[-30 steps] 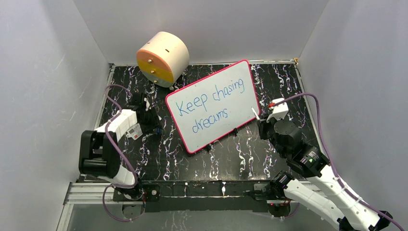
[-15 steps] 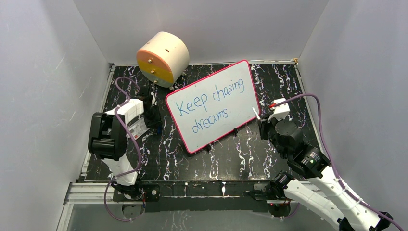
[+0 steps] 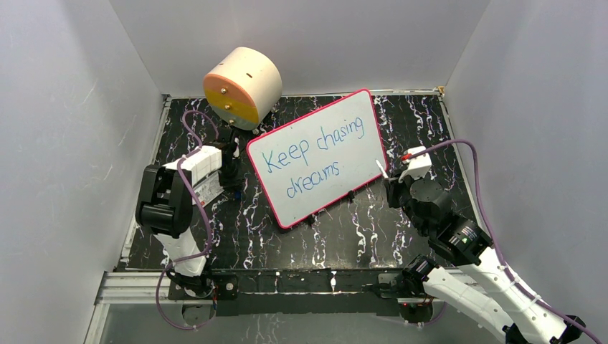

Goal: Write a sentence on the whiteboard
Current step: Pick up the pen cap from the center of the board.

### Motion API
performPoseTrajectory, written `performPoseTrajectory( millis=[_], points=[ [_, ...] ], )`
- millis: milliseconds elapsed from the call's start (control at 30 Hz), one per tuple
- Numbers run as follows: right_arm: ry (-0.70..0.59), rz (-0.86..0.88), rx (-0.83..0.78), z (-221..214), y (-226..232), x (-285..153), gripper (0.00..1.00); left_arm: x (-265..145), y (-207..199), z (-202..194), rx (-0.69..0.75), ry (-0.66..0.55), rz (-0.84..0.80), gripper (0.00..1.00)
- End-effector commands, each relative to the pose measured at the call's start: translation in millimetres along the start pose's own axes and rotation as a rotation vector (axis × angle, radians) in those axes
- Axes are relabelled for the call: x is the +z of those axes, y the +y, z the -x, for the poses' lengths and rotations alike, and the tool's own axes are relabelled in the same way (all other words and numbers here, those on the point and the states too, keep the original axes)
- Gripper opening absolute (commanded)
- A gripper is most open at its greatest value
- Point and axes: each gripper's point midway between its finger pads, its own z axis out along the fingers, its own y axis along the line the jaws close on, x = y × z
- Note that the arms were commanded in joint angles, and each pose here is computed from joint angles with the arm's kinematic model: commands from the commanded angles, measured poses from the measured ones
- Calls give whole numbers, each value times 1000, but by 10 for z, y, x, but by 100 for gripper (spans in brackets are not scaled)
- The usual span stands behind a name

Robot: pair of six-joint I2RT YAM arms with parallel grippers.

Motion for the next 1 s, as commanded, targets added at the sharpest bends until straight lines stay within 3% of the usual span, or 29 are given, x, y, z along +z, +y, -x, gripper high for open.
performPoseTrajectory(
  millis=[0, 200, 633, 967],
  points=[
    [-41, -2, 20, 81, 2, 15, 0, 3, 97, -251, 9, 82, 48, 9],
    [-39, 54, 21, 85, 123, 60, 0, -187, 34, -147, -29, -8, 3, 0],
    [-75, 259, 38, 195, 522, 68, 0, -607, -51, -45, -189, -218, -110, 0],
    [-184, 536, 42, 366, 1084, 106, 0, -1324, -173, 140, -292, -473, -295, 0]
  ],
)
